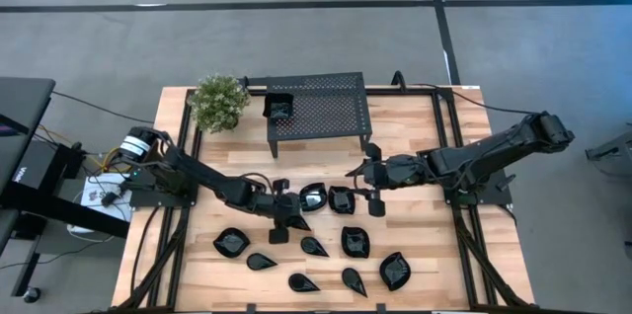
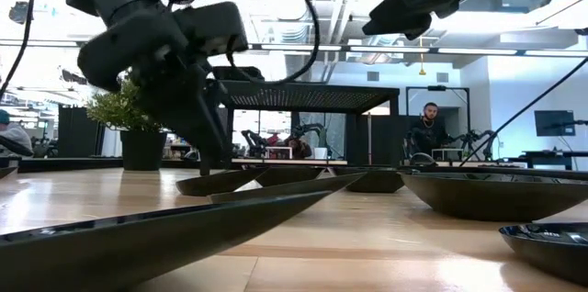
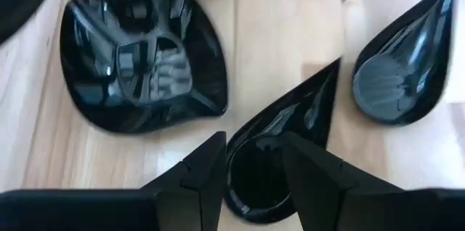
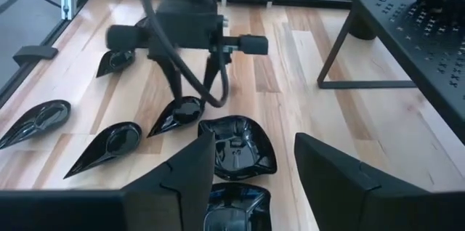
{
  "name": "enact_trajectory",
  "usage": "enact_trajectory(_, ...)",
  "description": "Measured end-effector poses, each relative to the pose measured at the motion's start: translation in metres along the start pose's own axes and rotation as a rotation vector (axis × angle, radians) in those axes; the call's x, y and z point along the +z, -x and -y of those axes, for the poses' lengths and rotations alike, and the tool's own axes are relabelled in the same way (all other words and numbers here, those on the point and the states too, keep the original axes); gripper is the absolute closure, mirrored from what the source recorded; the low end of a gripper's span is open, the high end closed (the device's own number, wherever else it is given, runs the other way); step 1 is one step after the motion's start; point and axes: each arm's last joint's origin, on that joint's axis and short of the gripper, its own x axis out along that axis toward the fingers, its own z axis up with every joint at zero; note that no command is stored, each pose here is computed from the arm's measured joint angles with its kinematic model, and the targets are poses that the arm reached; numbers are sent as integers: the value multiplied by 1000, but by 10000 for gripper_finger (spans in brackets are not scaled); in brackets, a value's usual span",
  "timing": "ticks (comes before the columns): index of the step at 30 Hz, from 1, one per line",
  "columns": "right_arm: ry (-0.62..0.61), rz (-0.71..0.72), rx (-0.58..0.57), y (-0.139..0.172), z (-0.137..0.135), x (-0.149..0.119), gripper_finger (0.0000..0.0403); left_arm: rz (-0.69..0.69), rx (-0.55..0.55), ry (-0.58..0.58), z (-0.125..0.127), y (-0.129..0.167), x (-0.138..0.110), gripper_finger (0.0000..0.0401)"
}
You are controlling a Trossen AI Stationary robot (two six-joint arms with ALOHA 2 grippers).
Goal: Pick & Place Mini shaped plates
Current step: Put the drop shaped plate on the shelf
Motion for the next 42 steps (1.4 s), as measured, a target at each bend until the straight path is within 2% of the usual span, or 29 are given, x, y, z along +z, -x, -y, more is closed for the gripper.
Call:
enact_trajectory(7,0,2,0,0,0,0,218,-68,36,50,-13,-7,-23,265)
enact_trajectory(18,1,3,1,0,0,0,222,7,-33,70,-14,-11,-30,270)
enact_trajectory(22,1,3,1,0,0,0,222,7,-35,55,-14,-11,-30,301)
enact_trajectory(27,1,3,1,0,0,0,225,7,-47,42,-14,-11,-30,371)
enact_trajectory(29,1,3,1,0,0,0,227,18,-49,44,-13,-11,-29,391)
enact_trajectory(34,1,3,0,0,0,0,227,60,-25,32,-14,-5,-23,393)
enact_trajectory(42,0,4,-5,0,0,0,227,291,-43,-36,-14,44,18,396)
